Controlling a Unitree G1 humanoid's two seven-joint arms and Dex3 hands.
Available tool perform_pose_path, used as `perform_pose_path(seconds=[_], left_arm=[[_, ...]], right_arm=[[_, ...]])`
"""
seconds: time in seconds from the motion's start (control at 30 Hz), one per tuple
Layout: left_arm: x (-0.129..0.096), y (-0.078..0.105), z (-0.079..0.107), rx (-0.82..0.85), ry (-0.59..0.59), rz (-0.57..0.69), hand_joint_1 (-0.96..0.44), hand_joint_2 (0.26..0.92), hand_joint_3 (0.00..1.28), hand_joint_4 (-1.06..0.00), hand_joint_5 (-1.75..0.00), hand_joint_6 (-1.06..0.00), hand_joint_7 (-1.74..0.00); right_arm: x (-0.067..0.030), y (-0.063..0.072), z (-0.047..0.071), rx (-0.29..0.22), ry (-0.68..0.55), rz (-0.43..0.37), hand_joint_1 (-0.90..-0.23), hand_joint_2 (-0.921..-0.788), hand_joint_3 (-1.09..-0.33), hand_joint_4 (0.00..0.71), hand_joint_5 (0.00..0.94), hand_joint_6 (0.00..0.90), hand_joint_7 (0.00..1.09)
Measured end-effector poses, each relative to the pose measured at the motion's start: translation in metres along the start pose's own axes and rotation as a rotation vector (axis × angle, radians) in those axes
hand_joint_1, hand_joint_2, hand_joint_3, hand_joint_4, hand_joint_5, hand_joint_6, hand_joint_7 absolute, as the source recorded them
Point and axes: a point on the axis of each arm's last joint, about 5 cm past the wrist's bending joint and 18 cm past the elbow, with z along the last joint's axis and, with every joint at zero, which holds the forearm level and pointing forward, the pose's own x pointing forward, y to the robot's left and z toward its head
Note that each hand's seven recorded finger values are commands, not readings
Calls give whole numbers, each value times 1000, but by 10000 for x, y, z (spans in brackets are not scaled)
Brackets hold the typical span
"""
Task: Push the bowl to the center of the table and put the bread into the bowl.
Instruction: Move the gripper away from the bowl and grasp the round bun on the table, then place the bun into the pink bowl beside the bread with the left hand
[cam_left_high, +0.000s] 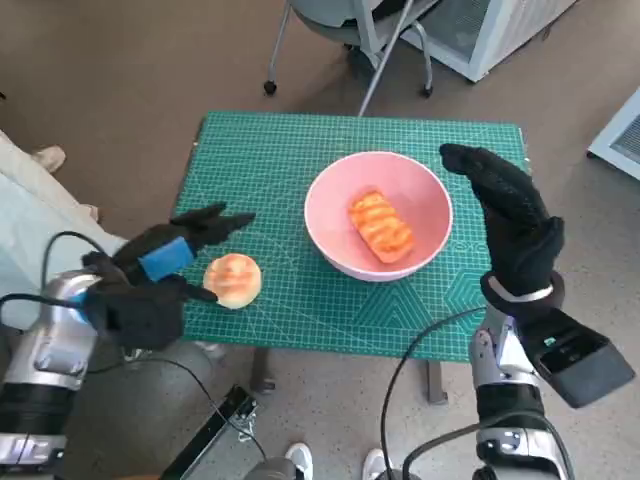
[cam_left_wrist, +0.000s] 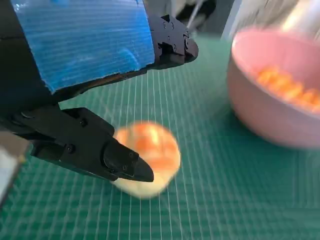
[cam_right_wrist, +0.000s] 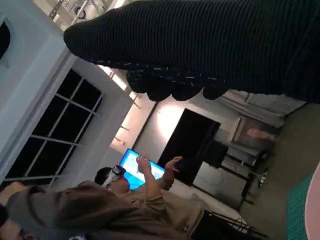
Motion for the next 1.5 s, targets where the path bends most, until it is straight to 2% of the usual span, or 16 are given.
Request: perform_pose_path(seconds=[0.23,0.33,0.37,0.4,0.5,0.57,0.6,0.63,0.67,0.7,0.8,0.9,1.07,1.2,1.33,1.5], left_arm=[[189,-97,-5,14,58,-87,-205,798,2,-96,-5,-244,-20],[271,-128,-18,18,81,-113,-181,800,2,-159,-23,-281,-30],[298,-135,-19,23,89,-118,-149,803,3,-232,-34,-334,-42],[325,-145,-22,27,97,-122,-138,804,3,-262,-33,-355,-44],[397,-161,-21,50,116,-125,-59,829,10,-469,-65,-514,-82],[439,-145,-8,70,120,-109,-10,857,19,-644,-124,-651,-137],[458,-139,-3,84,124,-98,-1,865,18,-677,-145,-672,-164],[474,-133,0,98,128,-88,0,885,50,-683,-509,-620,-558],[484,-128,0,108,130,-76,0,898,80,-675,-756,-576,-822],[490,-126,-2,123,133,-68,1,906,86,-685,-916,-567,-956],[496,-119,-11,148,130,-39,2,910,86,-709,-1108,-585,-1077],[477,-92,-20,160,120,-24,2,912,81,-717,-1157,-599,-1109],[378,55,-16,147,88,21,3,919,61,-713,-1171,-623,-1133],[263,254,46,127,27,147,3,919,59,-703,-1170,-635,-1140],[152,473,175,125,-78,315,3,919,57,-695,-1175,-648,-1134],[85,667,367,150,-198,464,3,917,48,-704,-1153,-666,-1128]], right_arm=[[16,-5,10,1,-4,10,-590,-921,-665,297,0,-1,805],[18,-10,14,-1,-7,10,-585,-921,-665,297,0,-1,804],[19,-11,15,-2,-7,9,-583,-921,-666,297,0,-1,803],[20,-11,16,-2,-8,9,-582,-921,-666,297,0,-1,803],[20,-15,19,-5,-9,9,-576,-921,-667,297,0,-1,802],[21,-19,22,-7,-11,9,-572,-921,-667,298,1,-1,802],[24,-18,23,-8,-11,10,-572,-921,-667,298,1,-1,801],[26,-16,25,-9,-12,12,-570,-921,-667,300,2,-1,801],[27,-16,26,-10,-13,13,-570,-921,-667,301,2,-1,801],[29,-16,28,-10,-14,13,-569,-921,-667,302,3,-1,801],[29,-21,34,-14,-19,12,-566,-921,-667,304,4,-1,800],[24,-27,42,-20,-21,10,-564,-921,-667,305,4,-1,800],[3,-40,55,-29,-23,0,-562,-921,-668,307,5,-1,797],[0,-40,59,-33,-24,-3,-562,-921,-675,308,5,-1,796],[3,-33,58,-43,-21,4,-560,-921,-686,308,5,-1,796],[5,-24,41,-43,-10,7,-560,-921,-692,308,5,-1,796]])
